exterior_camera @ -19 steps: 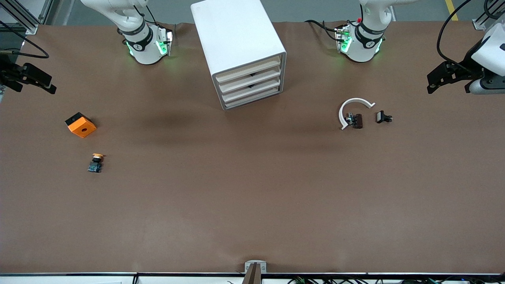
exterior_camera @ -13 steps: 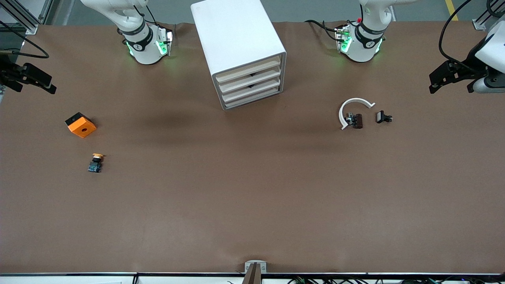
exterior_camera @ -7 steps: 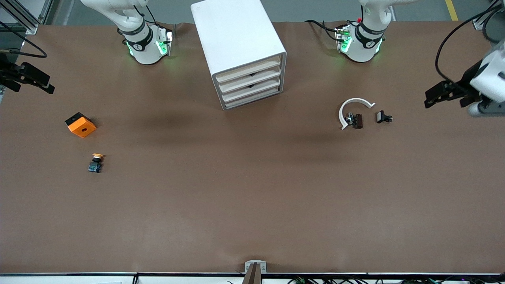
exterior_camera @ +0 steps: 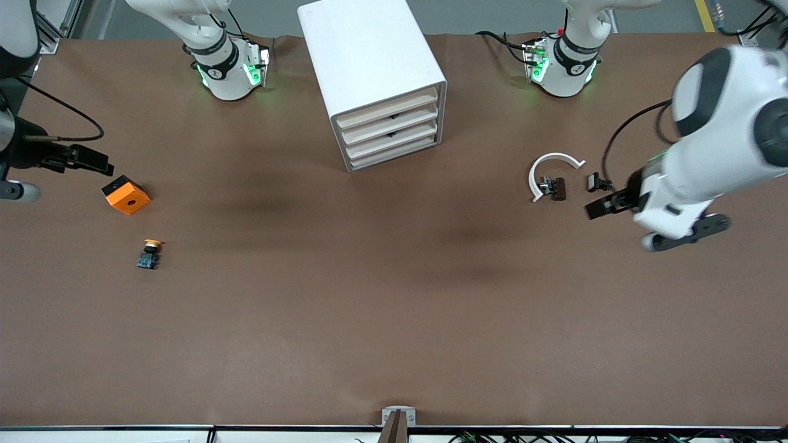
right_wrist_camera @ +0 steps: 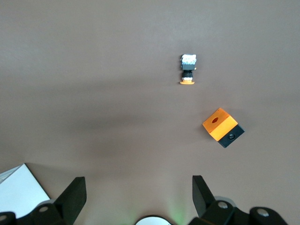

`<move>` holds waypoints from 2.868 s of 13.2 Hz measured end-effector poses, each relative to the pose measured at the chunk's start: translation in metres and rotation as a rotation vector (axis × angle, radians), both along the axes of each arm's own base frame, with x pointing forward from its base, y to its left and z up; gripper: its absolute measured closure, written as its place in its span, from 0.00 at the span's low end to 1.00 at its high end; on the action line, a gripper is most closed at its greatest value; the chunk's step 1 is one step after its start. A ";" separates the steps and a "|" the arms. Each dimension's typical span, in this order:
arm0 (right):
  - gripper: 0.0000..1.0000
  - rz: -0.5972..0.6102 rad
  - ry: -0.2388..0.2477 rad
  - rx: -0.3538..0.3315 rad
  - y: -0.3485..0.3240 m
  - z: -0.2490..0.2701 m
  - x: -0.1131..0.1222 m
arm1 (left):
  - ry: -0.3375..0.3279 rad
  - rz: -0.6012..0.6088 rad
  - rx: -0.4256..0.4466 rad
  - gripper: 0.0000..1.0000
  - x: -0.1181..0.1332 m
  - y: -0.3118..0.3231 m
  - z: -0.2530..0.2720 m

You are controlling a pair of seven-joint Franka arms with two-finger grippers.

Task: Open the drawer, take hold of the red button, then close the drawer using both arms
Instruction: 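Reach the left gripper to the upper drawer handle of the cabinet, then grasp the drawer handle with the left gripper and pull it open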

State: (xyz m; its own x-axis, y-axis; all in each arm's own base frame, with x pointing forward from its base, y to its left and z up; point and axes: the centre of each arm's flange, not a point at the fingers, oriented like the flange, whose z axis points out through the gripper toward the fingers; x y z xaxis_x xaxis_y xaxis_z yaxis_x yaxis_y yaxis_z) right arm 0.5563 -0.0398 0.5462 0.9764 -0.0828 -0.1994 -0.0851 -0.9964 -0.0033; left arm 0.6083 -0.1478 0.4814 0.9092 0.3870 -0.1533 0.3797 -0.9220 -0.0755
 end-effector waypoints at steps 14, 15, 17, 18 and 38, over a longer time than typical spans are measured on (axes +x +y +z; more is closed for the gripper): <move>0.00 0.011 0.014 -0.061 -0.007 -0.028 0.026 | 0.537 0.975 0.410 0.00 -0.077 -0.171 -0.154; 0.00 0.010 0.013 -0.057 -0.007 -0.028 0.026 | 0.593 1.000 0.420 0.00 -0.082 -0.178 -0.160; 0.00 0.009 0.013 -0.054 -0.007 -0.028 0.026 | 0.703 1.073 0.448 0.04 -0.091 -0.195 -0.177; 0.00 0.009 0.013 -0.051 -0.006 -0.028 0.026 | 0.752 1.114 0.474 0.14 -0.096 -0.204 -0.187; 0.00 -0.025 0.013 -0.003 -0.014 -0.029 0.026 | 0.935 1.217 0.615 0.64 -0.158 -0.310 -0.244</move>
